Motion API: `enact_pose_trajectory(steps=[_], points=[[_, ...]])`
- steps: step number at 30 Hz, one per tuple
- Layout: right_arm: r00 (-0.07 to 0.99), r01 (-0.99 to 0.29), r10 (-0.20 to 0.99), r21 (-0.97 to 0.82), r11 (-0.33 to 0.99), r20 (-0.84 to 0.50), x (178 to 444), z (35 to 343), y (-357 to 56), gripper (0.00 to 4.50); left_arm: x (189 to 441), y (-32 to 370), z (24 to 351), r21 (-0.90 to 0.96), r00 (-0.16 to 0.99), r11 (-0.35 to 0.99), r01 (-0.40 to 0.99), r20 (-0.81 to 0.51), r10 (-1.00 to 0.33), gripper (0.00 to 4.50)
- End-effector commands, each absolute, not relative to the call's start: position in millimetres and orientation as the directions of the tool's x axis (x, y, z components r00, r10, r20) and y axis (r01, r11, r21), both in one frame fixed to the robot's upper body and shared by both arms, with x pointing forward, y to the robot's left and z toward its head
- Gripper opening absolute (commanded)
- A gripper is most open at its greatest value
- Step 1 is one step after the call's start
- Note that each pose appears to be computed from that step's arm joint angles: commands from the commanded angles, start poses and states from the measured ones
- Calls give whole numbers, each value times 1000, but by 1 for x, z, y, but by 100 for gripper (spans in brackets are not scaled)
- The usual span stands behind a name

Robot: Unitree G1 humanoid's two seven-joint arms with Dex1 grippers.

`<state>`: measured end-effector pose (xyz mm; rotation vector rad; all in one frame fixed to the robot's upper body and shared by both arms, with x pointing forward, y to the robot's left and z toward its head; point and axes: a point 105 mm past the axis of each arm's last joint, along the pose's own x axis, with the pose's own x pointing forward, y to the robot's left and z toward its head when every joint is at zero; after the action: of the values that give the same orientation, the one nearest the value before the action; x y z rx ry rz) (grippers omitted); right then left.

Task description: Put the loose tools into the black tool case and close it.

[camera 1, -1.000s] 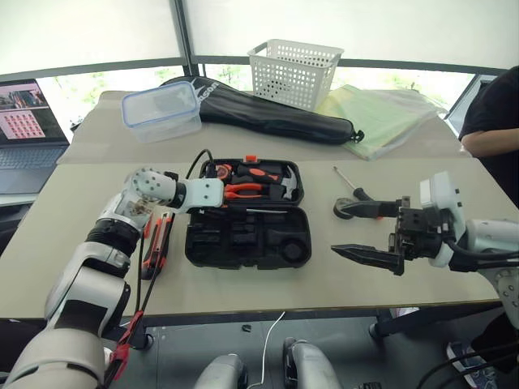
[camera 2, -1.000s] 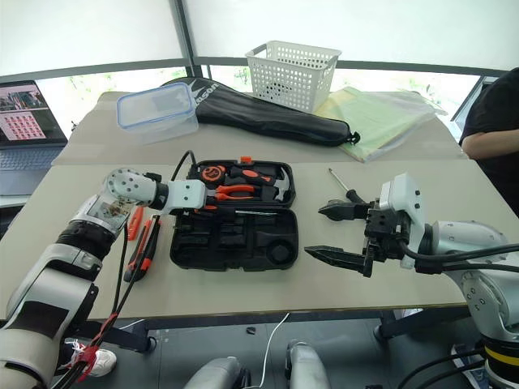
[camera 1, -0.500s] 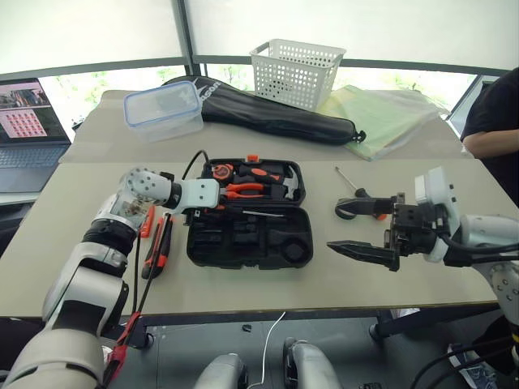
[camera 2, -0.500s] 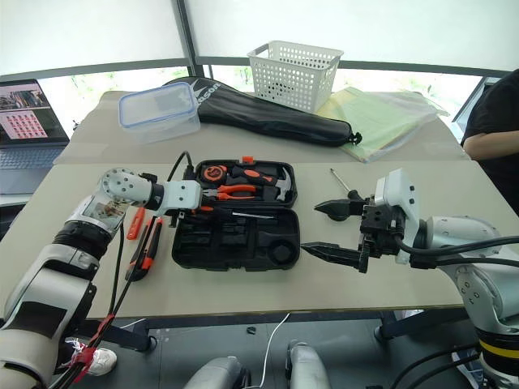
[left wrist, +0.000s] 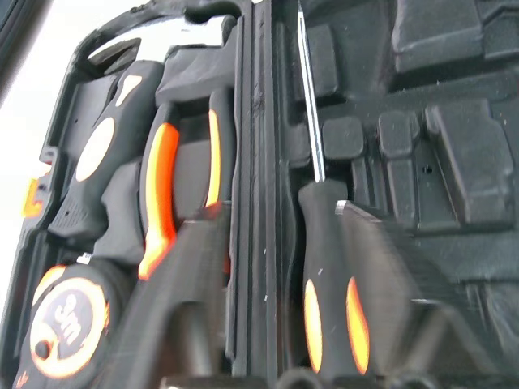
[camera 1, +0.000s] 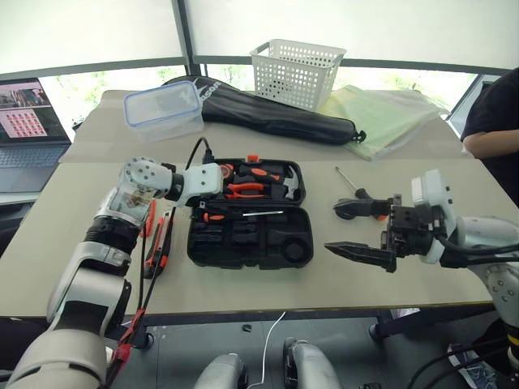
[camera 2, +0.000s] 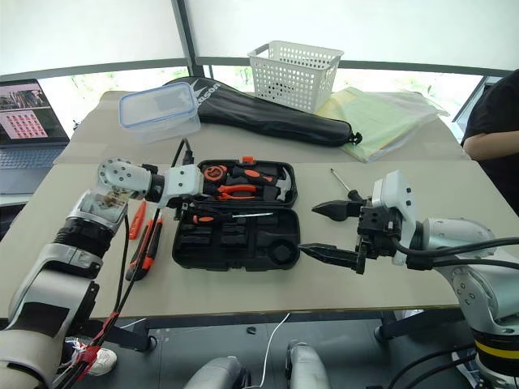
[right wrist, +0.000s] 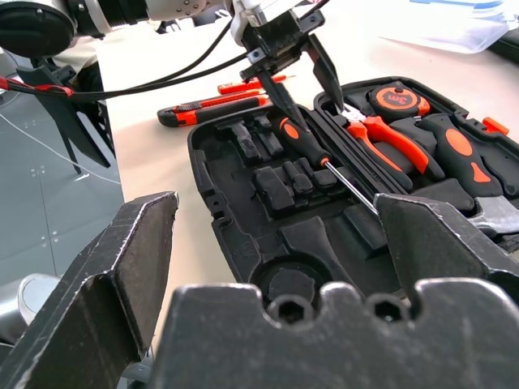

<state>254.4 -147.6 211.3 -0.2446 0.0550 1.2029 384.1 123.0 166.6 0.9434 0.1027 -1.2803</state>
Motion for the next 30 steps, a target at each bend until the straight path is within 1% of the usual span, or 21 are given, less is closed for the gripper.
enact_pose_trajectory(steps=[1,2,7,11,14,16,17,20,22,25,26,28,30], points=[[365,-922,918,-196,333,-156,252,217,-147,450,384,116,166,565,338,-43,824,-551,-763,35],[367,-922,917,-195,336,-156,252,217,-147,450,384,114,162,557,331,-53,829,-565,-756,2],[377,-919,914,-187,348,-152,253,216,-148,450,380,113,140,526,302,-116,842,-639,-707,2],[392,-913,908,-179,366,-147,254,215,-148,450,384,116,123,550,330,-161,820,-682,-652,2],[400,-911,905,-176,373,-148,254,214,-149,450,386,116,119,563,345,-160,811,-680,-647,2],[419,-903,896,-174,393,-150,256,212,-151,450,388,116,121,574,353,-146,806,-663,-660,2],[449,-890,881,-168,424,-151,260,210,-156,450,389,115,129,586,362,-115,803,-630,-687,2],[597,-802,782,-164,574,-181,276,200,-186,450,393,119,174,535,390,101,839,-461,-797,2],[671,-742,716,-159,652,-195,284,193,-206,450,385,127,197,459,366,168,872,-385,-847,53],[767,-636,600,-145,758,-227,300,180,-236,450,362,135,225,328,295,195,924,-291,-910,145],[791,-602,560,-151,784,-247,306,173,-246,450,353,137,234,289,276,197,937,-266,-924,190],[819,-558,504,-171,812,-274,317,163,-260,450,338,136,244,243,248,189,951,-240,-938,254],[839,-522,460,-194,830,-289,331,156,-268,450,326,132,251,252,244,188,949,-212,-947,333]])
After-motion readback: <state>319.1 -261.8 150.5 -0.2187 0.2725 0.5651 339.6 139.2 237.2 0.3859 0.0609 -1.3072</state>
